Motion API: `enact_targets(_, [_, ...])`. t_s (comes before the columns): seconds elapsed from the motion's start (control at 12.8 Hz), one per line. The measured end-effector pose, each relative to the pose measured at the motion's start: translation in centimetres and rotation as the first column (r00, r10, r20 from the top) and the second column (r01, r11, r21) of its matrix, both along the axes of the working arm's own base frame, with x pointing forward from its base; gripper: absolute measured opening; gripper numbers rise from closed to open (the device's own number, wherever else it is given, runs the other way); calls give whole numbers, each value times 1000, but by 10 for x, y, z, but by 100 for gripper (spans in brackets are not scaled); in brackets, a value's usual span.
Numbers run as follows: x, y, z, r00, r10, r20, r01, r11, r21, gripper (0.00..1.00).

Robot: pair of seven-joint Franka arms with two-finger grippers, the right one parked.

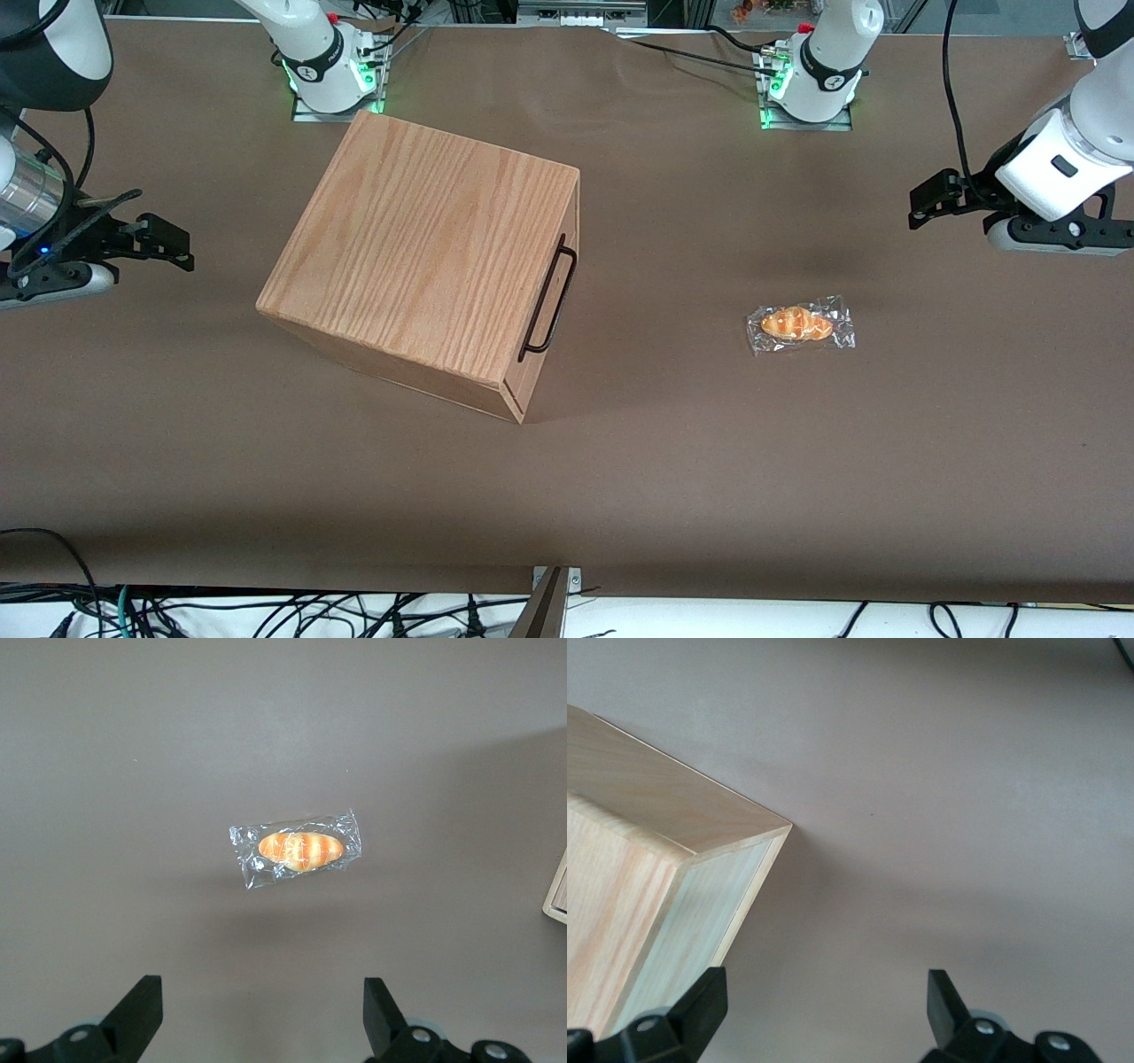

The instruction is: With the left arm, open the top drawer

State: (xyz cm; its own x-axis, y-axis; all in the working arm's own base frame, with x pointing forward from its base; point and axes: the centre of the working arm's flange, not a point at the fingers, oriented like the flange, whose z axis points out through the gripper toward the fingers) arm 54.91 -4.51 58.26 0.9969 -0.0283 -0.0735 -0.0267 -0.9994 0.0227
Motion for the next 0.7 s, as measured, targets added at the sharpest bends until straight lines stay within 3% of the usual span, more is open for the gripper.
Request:
enact_targets(0.47, [-1,0,-1,1000,0,-6,0,1000,0,100])
enact_targets(0.7, [2,-2,-12,999,-5,-36,5,1000,1,100])
